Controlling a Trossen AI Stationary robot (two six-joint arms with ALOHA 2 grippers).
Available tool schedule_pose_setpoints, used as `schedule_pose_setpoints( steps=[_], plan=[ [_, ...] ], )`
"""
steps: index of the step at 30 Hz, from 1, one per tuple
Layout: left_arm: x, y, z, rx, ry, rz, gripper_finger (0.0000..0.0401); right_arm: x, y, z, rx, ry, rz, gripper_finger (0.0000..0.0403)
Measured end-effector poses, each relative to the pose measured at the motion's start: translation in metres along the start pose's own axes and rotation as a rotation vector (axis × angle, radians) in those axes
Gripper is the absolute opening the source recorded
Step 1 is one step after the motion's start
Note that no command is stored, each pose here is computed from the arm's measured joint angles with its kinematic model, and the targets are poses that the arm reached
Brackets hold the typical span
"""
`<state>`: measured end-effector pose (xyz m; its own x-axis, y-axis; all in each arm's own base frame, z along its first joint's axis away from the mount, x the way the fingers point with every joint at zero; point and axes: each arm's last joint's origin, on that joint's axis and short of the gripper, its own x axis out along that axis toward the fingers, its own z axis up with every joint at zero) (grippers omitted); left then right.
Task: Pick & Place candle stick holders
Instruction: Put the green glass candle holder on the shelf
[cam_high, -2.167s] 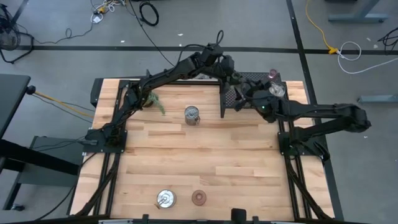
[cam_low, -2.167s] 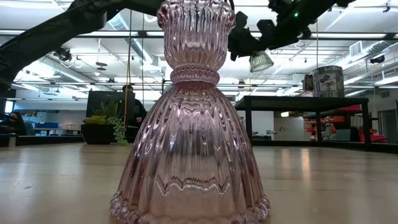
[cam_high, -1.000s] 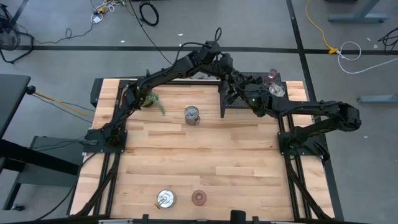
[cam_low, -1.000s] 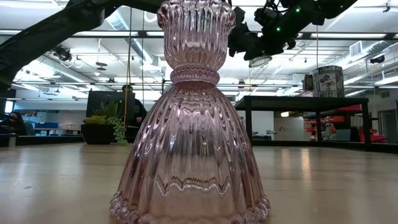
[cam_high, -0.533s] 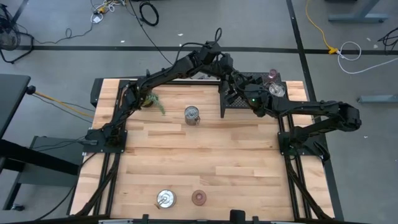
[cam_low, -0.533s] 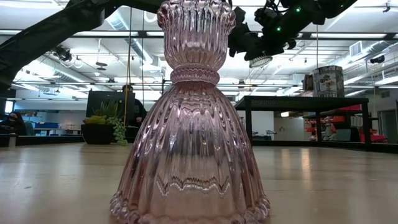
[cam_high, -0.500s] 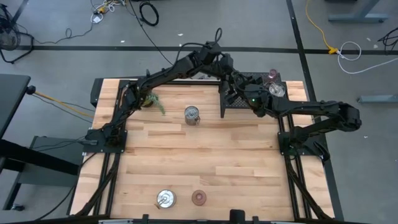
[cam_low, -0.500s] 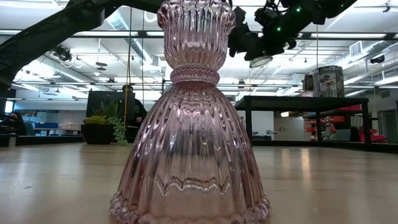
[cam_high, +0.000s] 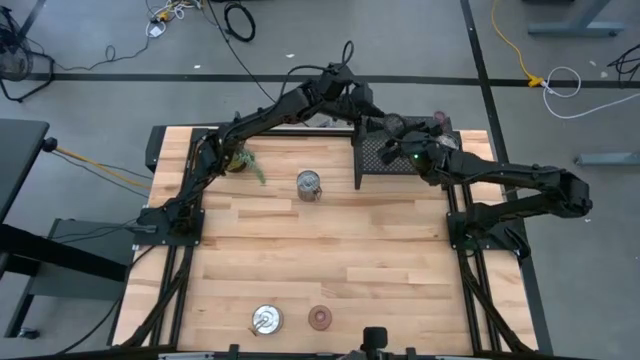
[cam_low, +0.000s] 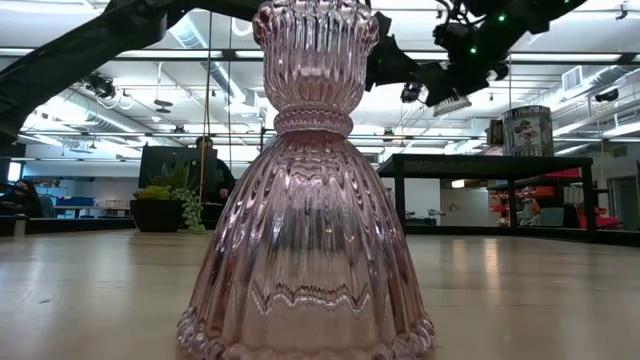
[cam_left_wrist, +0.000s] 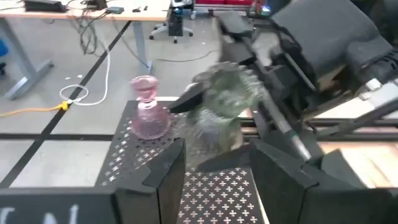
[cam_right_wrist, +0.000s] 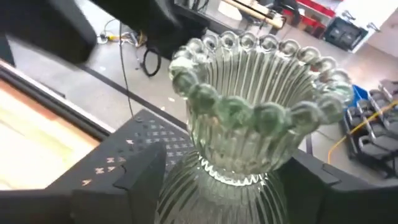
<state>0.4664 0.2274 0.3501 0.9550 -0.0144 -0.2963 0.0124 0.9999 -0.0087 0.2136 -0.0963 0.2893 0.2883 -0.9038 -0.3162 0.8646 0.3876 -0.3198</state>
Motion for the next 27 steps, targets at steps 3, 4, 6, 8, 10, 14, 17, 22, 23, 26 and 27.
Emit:
schedule_pose_setpoints(
  steps=[3,4,6,8,10,14,17,22,23,26,27],
  plan=[
    [-0.007,0.007,-0.001,-0.026,0.021,0.027,0.0171,-0.001,-0.007,-0.013,0.035,0.022,-0.024,0.0249],
    [-0.008,0.009,0.0,-0.025,0.02,0.041,0.0169,-0.001,-0.01,-0.017,0.063,0.023,-0.028,0.0249],
    [-0.016,0.013,0.002,-0.037,0.032,0.058,0.0165,-0.002,-0.014,-0.026,0.126,0.01,-0.016,0.0249],
    [-0.021,0.015,0.004,-0.037,0.031,0.076,0.0162,0.0,-0.016,-0.034,0.148,-0.005,-0.026,0.0249],
    [-0.027,0.018,0.004,-0.055,0.057,0.084,0.0159,0.002,-0.019,-0.041,0.171,-0.014,-0.041,0.0249],
    [-0.029,0.02,0.001,-0.073,0.079,0.09,0.0154,0.009,-0.028,-0.04,0.245,-0.064,-0.04,0.0249],
    [-0.029,0.02,0.001,-0.085,0.084,0.09,0.0153,0.016,-0.032,-0.04,0.251,-0.062,-0.033,0.0249],
    [-0.028,0.019,0.001,-0.08,0.079,0.089,0.0153,0.029,-0.039,-0.04,0.278,-0.058,-0.026,0.0249],
    [-0.028,0.019,0.001,-0.079,0.077,0.089,0.0153,0.032,-0.04,-0.04,0.28,-0.058,-0.026,0.0249],
    [-0.028,0.019,0.001,-0.079,0.076,0.089,0.0153,0.04,-0.042,-0.041,0.285,-0.055,-0.013,0.0249],
    [-0.028,0.019,0.002,-0.079,0.076,0.089,0.0153,0.042,-0.043,-0.041,0.29,-0.056,-0.012,0.0249]
  ],
)
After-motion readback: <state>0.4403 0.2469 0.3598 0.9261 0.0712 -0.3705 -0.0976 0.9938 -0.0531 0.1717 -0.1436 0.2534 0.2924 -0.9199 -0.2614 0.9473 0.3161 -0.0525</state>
